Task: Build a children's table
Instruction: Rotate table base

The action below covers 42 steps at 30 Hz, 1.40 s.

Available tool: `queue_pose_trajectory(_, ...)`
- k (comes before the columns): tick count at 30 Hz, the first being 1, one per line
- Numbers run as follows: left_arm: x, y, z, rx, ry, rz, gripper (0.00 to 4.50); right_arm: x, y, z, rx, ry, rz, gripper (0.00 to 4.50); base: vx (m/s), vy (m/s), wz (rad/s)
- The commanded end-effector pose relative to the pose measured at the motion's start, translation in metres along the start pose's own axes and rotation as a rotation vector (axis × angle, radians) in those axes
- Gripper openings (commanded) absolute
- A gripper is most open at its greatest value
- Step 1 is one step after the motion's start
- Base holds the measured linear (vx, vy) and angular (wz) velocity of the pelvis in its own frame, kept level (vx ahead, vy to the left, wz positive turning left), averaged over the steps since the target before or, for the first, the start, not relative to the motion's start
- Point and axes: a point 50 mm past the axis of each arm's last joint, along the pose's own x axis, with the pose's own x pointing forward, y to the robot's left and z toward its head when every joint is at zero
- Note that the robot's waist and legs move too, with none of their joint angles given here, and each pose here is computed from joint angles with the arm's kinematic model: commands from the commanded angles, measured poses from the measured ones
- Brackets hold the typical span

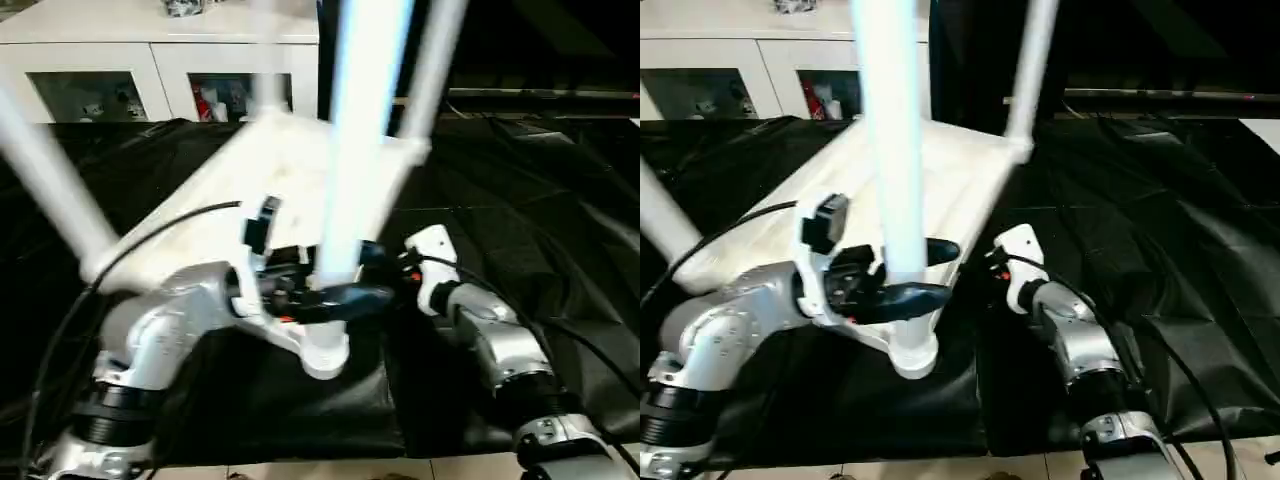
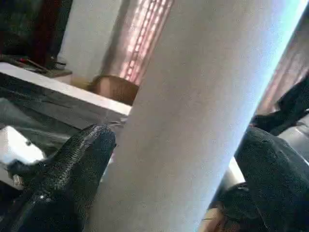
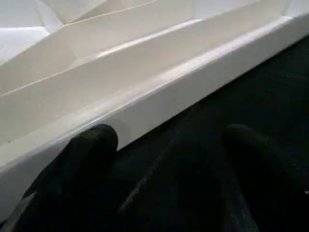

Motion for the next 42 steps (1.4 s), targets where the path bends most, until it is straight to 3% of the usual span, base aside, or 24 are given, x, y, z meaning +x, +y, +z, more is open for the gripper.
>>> queue_pose_trajectory(1, 0.005, 0.016, -0.001, 0.112, 0.066, 0.123, 4.46, 0.012, 0.013, 0.012, -0.039, -0.034, 0.063, 4.04, 0.000, 0.000, 0.00)
queue_pose_trajectory(8, 0.003, 0.040, -0.002, 0.253, 0.149, 0.311, 4.46, 0.009, -0.006, 0.016, -0.050, -0.035, -0.029, 4.04, 0.000, 0.000, 0.00)
queue_pose_trajectory(14, 0.003, 0.066, -0.006, 0.403, 0.222, 0.511, 4.46, -0.011, -0.045, 0.027, -0.028, -0.083, -0.155, 4.04, 0.000, 0.000, 0.00)
queue_pose_trajectory(19, 0.015, 0.064, -0.008, 0.387, 0.163, 0.445, 4.46, -0.029, -0.063, 0.030, -0.039, -0.103, -0.168, 4.04, 0.000, 0.000, 0.00)
queue_pose_trajectory(24, 0.014, 0.055, -0.019, 0.311, 0.192, 0.302, 4.46, -0.044, -0.063, 0.028, -0.079, -0.100, -0.070, 4.04, 0.000, 0.000, 0.00)
queue_pose_trajectory(26, -0.001, 0.059, -0.029, 0.319, 0.301, 0.271, 4.46, -0.057, -0.057, 0.023, -0.128, -0.066, 0.046, 4.04, 0.000, 0.000, 0.00)
queue_pose_trajectory(28, -0.007, 0.061, -0.030, 0.329, 0.335, 0.269, 4.46, -0.060, -0.057, 0.022, -0.142, -0.054, 0.071, 4.04, 0.000, 0.000, 0.00)
queue_pose_trajectory(31, -0.029, 0.070, -0.030, 0.371, 0.471, 0.280, 4.46, -0.073, -0.054, 0.019, -0.172, -0.013, 0.152, 4.04, 0.000, 0.000, 0.00)
queue_pose_trajectory(32, -0.033, 0.072, -0.030, 0.375, 0.498, 0.280, 4.19, -0.075, -0.054, 0.019, -0.180, -0.006, 0.163, 4.04, 0.000, 0.000, 0.00)
queue_pose_trajectory(35, -0.048, 0.077, -0.027, 0.364, 0.592, 0.271, 4.11, -0.081, -0.053, 0.020, -0.204, 0.015, 0.203, 4.04, 0.000, 0.000, 0.00)
queue_pose_trajectory(38, -0.053, 0.079, -0.025, 0.375, 0.640, 0.263, 3.67, -0.085, -0.051, 0.021, -0.212, 0.031, 0.234, 4.04, 0.000, 0.000, 0.00)
queue_pose_trajectory(41, -0.059, 0.086, -0.018, 0.395, 0.718, 0.221, 3.60, -0.097, -0.042, 0.025, -0.239, 0.076, 0.353, 4.04, 0.000, 0.000, 0.00)
queue_pose_trajectory(42, -0.059, 0.086, -0.018, 0.395, 0.718, 0.221, 3.32, -0.097, -0.042, 0.025, -0.239, 0.076, 0.353, 4.04, 0.000, 0.000, 0.00)
